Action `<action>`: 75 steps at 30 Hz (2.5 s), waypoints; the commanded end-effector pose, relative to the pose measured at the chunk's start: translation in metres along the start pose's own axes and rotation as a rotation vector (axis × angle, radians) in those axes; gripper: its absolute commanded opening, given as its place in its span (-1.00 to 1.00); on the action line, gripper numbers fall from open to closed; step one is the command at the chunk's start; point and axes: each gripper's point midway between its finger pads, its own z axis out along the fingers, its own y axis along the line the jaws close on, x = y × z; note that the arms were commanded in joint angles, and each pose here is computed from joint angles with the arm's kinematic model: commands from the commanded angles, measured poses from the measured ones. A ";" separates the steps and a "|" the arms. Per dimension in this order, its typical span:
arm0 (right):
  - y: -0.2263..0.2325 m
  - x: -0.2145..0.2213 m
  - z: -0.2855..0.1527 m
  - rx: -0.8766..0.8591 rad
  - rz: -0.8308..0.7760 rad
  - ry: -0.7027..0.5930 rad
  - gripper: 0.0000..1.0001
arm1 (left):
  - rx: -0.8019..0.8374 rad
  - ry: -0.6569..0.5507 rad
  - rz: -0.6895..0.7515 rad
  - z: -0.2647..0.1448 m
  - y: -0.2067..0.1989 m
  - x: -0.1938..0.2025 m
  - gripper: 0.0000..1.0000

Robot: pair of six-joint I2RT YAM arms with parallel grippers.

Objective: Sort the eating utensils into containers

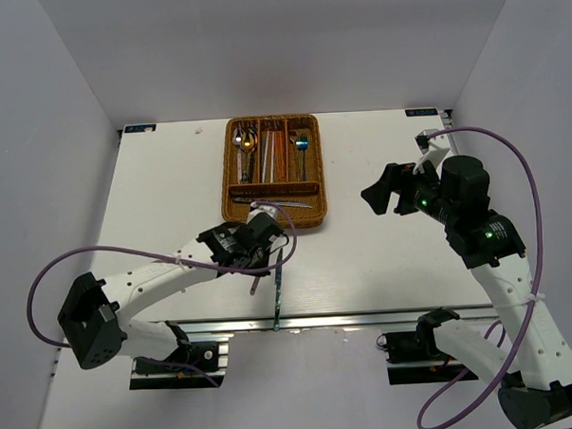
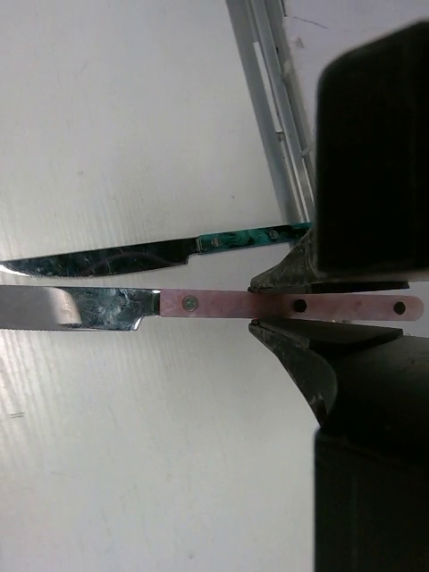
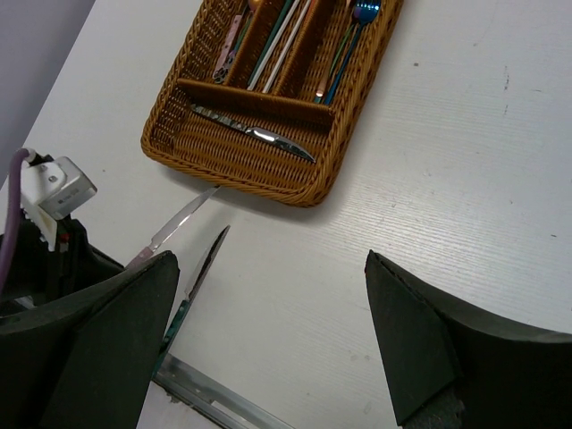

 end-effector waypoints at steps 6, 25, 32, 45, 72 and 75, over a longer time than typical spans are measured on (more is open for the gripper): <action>0.004 -0.018 -0.006 -0.007 -0.040 -0.080 0.79 | -0.159 -0.147 0.251 -0.050 0.018 -0.075 -1.00; 0.003 -0.007 0.003 -0.023 -0.039 -0.059 0.79 | -0.149 -0.318 0.298 0.001 0.005 -0.184 -1.00; -0.007 0.000 0.008 0.031 0.005 -0.021 0.79 | 0.129 -0.224 0.087 -0.030 -0.009 -0.108 0.96; 0.103 0.160 0.085 0.109 0.118 0.282 0.79 | -0.627 -0.592 -0.490 -0.094 0.209 -0.107 0.96; 0.123 0.360 0.098 0.518 0.011 0.700 -0.38 | -0.630 -0.693 -0.550 -0.104 0.239 -0.076 0.96; 0.112 0.355 0.089 0.526 0.035 0.674 -0.79 | -0.613 -0.696 -0.546 -0.104 0.237 -0.077 0.96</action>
